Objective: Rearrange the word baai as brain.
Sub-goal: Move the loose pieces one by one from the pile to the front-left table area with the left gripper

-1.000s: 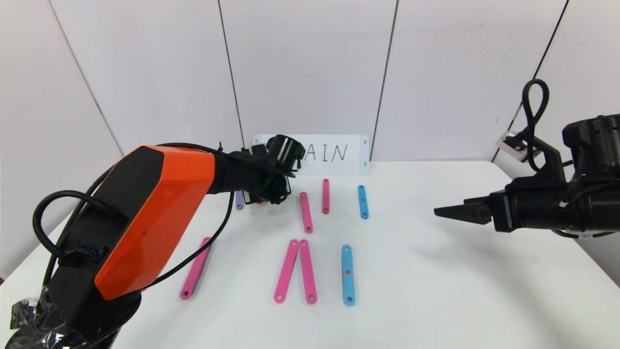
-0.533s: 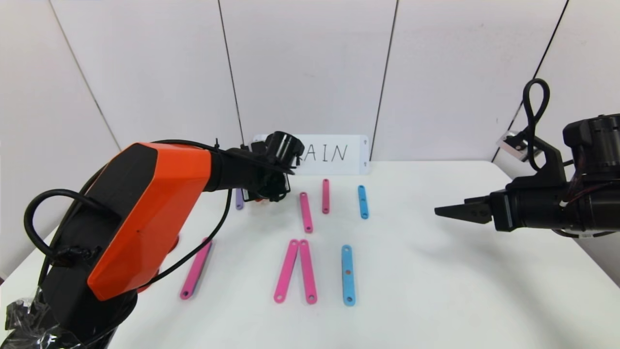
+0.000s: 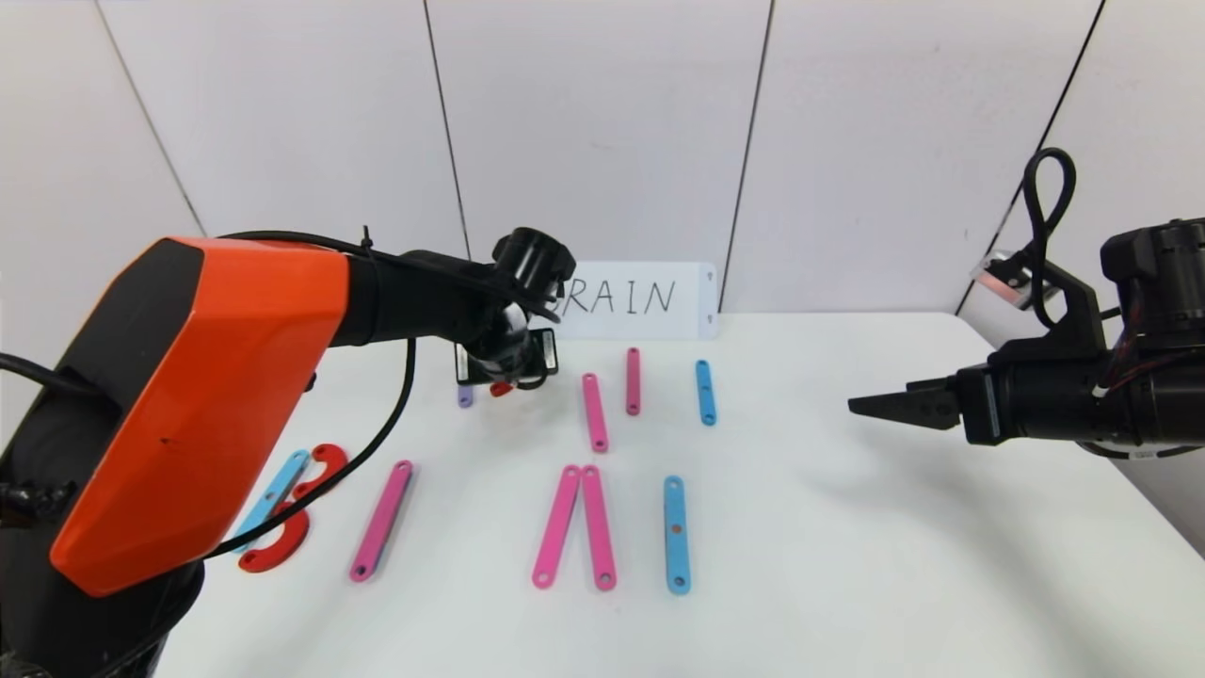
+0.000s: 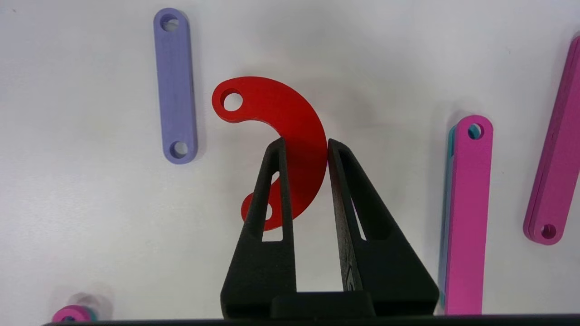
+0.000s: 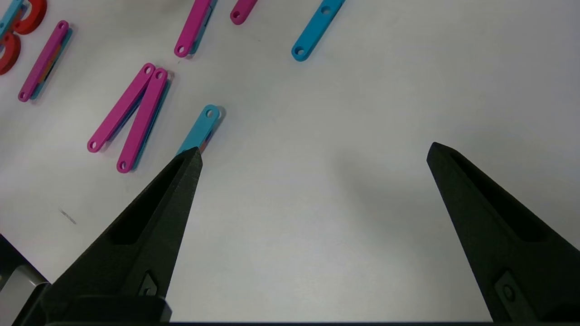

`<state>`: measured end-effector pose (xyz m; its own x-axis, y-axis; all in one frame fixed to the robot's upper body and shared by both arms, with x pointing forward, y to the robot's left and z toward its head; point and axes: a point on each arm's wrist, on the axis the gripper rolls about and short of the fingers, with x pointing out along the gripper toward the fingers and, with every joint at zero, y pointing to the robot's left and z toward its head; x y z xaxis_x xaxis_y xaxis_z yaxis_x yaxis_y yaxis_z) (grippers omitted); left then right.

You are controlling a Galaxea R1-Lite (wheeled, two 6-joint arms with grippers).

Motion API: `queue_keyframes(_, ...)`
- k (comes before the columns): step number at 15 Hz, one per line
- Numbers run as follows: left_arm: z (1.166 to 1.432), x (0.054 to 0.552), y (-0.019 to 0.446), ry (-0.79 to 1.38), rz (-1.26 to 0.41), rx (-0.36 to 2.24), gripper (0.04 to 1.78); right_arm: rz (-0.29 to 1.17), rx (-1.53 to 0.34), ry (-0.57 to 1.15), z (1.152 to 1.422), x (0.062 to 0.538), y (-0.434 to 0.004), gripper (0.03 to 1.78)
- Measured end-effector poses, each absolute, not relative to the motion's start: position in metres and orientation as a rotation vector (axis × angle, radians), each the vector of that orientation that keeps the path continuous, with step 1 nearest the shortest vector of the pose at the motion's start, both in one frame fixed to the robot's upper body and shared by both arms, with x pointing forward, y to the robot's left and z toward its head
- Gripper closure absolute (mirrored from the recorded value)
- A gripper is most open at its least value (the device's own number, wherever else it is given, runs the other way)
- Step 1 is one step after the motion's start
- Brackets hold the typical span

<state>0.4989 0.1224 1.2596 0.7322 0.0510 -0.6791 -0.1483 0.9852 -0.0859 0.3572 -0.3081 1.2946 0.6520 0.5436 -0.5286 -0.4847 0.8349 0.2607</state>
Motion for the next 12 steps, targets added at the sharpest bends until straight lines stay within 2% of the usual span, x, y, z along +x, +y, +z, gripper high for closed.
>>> queue_keyframes(6, 1.261, 0.479, 0.14, 0.794, 0.102, -0.047, 1.52, 0.583, 0.099, 0.63, 1.295, 0.357, -0.308, 0.07)
queue_keyframes(12, 1.257, 0.438, 0.161, 0.887, 0.014, 0.037, 1.52, 0.583, 0.099, 0.63, 1.295, 0.357, -0.309, 0.07)
